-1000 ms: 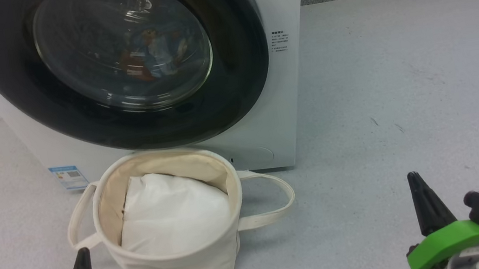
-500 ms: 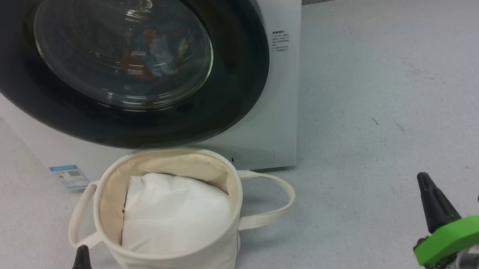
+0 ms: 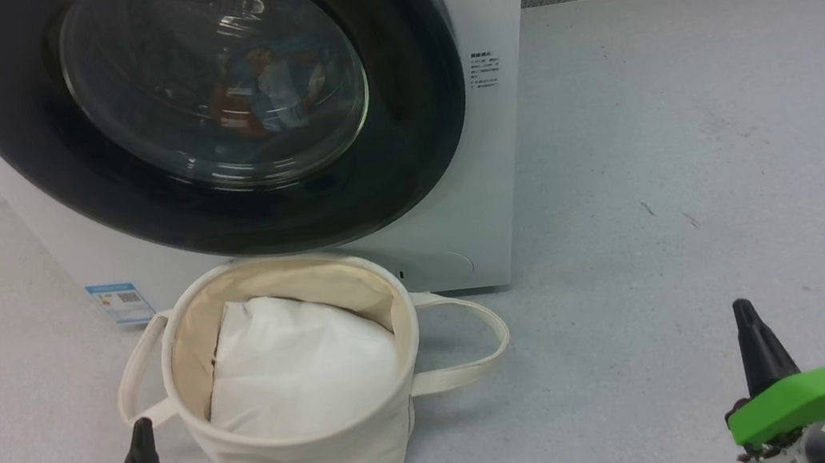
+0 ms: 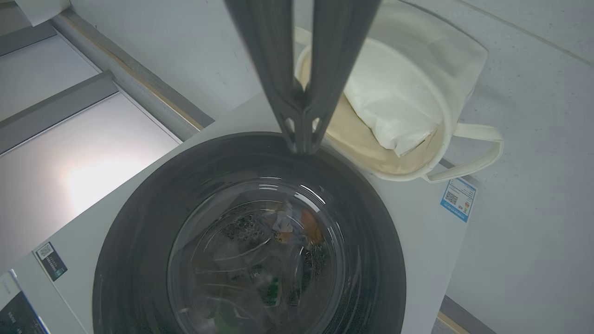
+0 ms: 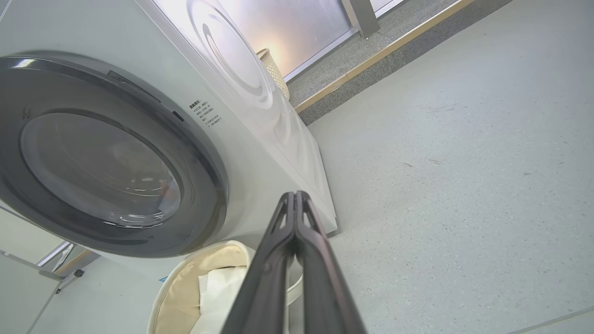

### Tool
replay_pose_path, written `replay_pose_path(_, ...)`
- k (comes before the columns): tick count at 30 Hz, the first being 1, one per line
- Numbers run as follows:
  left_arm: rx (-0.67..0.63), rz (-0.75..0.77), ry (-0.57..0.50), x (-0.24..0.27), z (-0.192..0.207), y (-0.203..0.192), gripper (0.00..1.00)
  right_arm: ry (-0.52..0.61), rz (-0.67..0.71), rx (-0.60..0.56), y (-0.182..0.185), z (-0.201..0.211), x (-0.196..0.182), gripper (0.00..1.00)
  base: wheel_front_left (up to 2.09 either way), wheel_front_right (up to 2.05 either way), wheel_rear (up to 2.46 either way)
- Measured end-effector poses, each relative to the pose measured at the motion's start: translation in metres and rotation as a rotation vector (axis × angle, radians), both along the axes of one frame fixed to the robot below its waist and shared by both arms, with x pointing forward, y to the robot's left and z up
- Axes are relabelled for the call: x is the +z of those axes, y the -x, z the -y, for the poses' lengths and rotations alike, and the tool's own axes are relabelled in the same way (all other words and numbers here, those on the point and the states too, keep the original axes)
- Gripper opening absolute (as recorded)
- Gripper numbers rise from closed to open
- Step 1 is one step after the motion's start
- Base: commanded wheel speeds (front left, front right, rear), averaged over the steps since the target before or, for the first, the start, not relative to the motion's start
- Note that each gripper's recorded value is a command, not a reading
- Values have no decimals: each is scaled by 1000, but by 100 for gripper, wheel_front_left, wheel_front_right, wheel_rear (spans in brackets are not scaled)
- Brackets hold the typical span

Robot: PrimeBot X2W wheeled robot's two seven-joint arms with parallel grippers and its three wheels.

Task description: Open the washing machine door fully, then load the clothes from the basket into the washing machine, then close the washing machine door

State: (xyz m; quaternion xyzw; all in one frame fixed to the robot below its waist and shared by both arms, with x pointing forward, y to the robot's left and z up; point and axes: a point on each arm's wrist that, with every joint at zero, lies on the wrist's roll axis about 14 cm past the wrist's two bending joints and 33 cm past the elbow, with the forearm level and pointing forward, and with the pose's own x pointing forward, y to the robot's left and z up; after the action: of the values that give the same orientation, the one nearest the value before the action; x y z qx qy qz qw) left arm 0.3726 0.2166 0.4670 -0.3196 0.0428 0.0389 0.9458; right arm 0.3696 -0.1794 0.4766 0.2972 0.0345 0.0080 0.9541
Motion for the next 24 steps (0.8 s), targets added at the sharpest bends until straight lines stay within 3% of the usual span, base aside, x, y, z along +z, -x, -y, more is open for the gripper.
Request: replay_pose_path(24, 35, -10, 239, 2, 4, -1, 0, -255, -35, -57, -1, 10, -3, 0, 0, 0, 0)
